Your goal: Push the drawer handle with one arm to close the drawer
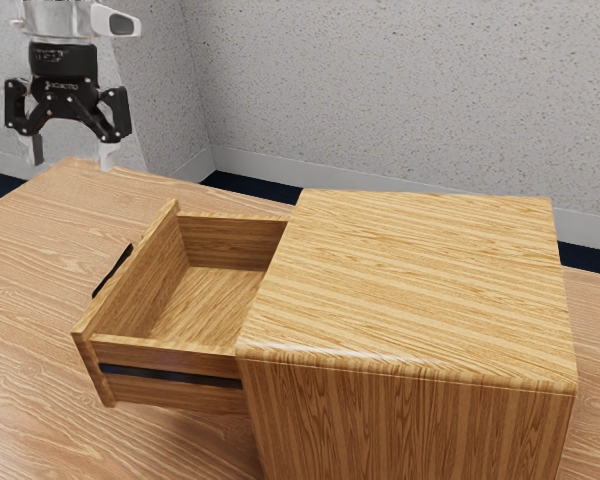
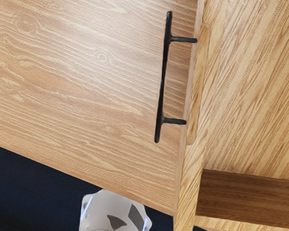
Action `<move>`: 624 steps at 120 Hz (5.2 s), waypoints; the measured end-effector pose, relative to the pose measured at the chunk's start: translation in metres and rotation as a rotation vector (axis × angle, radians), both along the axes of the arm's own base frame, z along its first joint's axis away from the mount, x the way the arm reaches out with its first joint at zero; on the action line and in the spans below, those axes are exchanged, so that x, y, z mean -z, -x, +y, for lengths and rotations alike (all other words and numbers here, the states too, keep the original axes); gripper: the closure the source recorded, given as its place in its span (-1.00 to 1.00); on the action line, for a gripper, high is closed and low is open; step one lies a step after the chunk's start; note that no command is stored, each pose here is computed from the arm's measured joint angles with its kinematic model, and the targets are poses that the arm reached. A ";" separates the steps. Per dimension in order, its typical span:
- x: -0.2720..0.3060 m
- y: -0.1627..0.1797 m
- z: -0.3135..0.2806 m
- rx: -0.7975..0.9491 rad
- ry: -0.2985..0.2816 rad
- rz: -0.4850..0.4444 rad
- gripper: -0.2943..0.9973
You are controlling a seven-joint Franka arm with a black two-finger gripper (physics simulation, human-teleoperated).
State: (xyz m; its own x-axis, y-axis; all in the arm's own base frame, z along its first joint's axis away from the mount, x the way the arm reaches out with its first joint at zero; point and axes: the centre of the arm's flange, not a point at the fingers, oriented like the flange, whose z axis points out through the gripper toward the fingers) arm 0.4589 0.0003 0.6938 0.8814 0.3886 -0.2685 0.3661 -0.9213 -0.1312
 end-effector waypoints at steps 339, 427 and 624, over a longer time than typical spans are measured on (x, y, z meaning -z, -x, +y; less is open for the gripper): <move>0.171 0.144 0.014 1.531 -0.235 -0.487 0.67; 0.196 0.113 -0.015 1.598 -0.224 -0.524 0.67; 0.201 0.048 -0.182 1.786 -0.189 -0.614 0.68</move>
